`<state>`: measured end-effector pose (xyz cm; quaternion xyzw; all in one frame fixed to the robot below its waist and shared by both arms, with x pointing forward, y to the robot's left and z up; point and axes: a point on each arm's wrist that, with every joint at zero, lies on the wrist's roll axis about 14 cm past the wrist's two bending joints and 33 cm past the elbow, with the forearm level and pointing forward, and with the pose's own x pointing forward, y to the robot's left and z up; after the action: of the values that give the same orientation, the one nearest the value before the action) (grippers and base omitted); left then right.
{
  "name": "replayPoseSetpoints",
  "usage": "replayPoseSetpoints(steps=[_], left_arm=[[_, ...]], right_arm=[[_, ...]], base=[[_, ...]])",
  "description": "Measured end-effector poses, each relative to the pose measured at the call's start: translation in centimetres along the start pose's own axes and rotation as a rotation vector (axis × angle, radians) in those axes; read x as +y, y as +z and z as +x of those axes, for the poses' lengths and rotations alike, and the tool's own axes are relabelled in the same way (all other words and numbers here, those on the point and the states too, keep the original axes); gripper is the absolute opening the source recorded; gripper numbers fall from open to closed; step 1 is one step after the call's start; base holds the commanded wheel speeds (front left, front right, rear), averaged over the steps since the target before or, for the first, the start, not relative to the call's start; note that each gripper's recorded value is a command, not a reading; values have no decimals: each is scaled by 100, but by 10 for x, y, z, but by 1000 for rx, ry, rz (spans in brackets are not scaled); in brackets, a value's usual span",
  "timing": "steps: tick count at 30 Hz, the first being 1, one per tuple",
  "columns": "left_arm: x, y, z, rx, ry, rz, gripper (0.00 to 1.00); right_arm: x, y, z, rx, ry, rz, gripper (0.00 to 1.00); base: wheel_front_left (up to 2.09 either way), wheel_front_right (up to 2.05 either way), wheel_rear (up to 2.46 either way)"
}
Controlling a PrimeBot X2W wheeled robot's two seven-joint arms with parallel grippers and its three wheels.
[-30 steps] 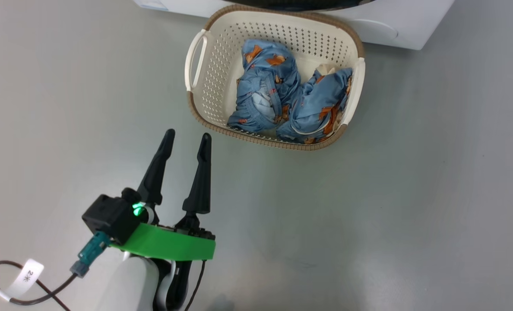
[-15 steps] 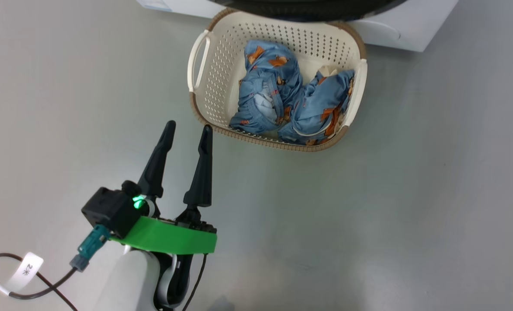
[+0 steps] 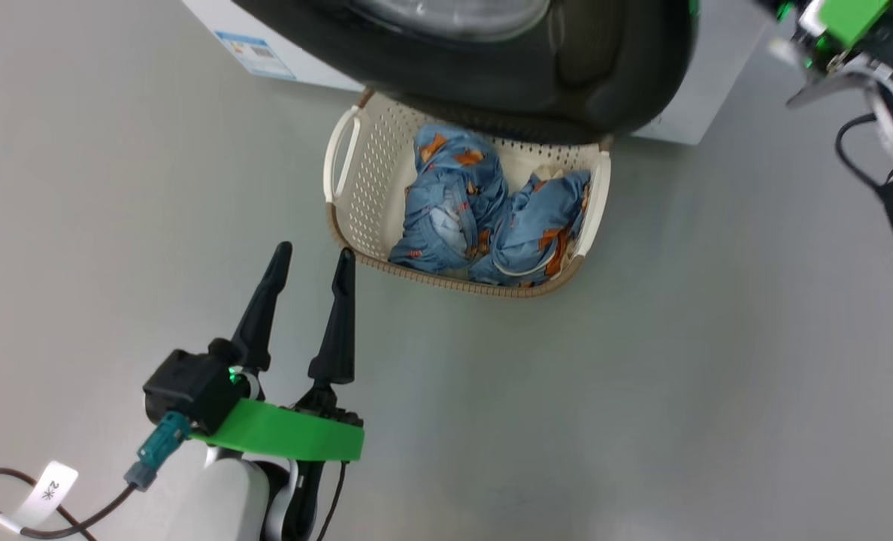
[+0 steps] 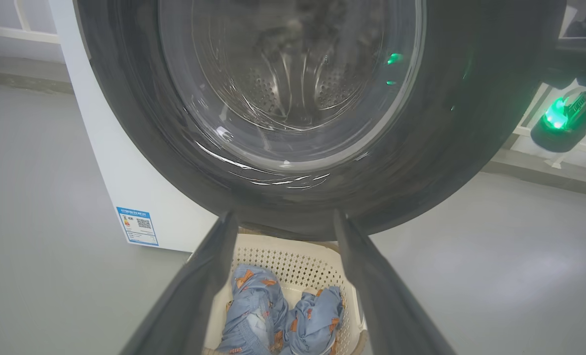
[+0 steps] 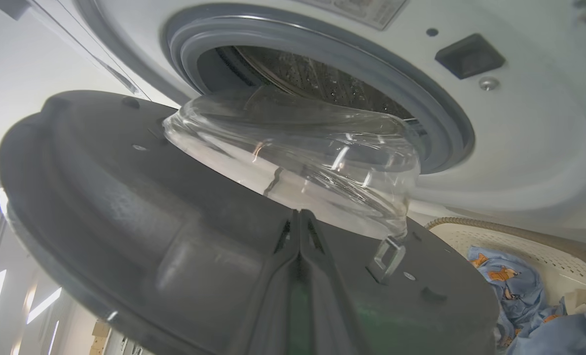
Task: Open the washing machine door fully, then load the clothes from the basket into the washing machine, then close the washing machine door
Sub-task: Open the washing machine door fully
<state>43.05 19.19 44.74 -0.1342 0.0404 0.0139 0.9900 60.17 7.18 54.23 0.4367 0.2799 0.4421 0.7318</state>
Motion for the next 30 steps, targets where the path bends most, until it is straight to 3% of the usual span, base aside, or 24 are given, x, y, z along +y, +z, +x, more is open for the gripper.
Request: replayPoseSetpoints(steps=[30], left_arm=[[15, 29, -61, -74, 67, -3, 100]], right_arm=[[87, -139, -11, 340, 114, -12, 0]], base=[[0, 0, 0]])
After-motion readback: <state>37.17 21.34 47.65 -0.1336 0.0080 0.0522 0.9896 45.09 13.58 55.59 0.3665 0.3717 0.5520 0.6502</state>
